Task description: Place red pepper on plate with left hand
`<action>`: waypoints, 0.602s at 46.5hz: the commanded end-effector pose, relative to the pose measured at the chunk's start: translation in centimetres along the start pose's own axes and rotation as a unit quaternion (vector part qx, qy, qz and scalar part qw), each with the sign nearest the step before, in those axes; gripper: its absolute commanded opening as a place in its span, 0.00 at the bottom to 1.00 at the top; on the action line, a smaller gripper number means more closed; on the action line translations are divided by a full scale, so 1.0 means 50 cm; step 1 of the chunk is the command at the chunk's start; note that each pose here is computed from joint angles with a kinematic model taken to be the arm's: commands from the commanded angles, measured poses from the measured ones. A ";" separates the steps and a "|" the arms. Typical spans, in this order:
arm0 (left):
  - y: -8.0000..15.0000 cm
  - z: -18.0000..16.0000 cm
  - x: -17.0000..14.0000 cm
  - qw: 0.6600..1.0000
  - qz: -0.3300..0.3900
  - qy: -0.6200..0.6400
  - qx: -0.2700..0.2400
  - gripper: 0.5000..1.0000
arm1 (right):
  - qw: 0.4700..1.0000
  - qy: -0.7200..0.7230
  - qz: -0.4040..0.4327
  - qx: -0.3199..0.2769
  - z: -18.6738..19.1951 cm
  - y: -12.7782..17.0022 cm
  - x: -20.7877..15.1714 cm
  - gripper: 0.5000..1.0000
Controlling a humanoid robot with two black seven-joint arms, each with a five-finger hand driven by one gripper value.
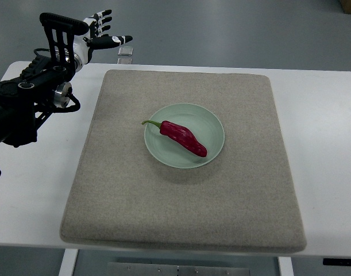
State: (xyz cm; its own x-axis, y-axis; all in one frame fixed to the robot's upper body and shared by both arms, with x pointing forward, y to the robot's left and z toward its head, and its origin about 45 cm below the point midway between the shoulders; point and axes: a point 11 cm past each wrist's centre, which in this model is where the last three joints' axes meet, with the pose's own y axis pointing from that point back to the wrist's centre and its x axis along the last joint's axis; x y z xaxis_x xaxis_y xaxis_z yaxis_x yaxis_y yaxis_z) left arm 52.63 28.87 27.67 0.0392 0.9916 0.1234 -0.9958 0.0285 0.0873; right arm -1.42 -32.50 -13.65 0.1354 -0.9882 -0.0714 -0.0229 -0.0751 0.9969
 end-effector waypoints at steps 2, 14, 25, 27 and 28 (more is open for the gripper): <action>0.001 -0.010 0.012 0.997 0.017 0.067 0.016 0.90 | 1.000 0.000 0.000 0.000 0.000 0.000 0.000 0.86; 0.004 -0.043 0.004 0.976 -0.009 0.212 0.041 0.92 | 1.000 0.000 0.000 0.000 0.000 0.000 0.000 0.86; 0.012 -0.053 0.021 0.954 -0.076 0.289 0.015 0.92 | 1.000 0.000 0.000 0.000 0.000 0.000 0.000 0.86; 0.016 -0.055 0.019 0.950 -0.093 0.299 0.010 0.92 | 1.000 0.000 0.000 0.000 0.000 0.000 0.000 0.86; 0.018 -0.056 0.018 0.947 -0.100 0.304 0.007 0.92 | 1.000 0.000 0.000 0.000 -0.001 0.000 0.000 0.86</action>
State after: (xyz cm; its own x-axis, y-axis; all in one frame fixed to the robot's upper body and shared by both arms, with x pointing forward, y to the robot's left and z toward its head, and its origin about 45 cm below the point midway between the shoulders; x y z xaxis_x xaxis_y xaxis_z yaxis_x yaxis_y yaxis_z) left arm 51.85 30.27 25.26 0.1214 0.8812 -0.4570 -0.9793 0.1815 0.0899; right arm -1.42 -32.51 -13.65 0.1356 -0.9882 -0.0711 -0.0229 -0.0749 0.9969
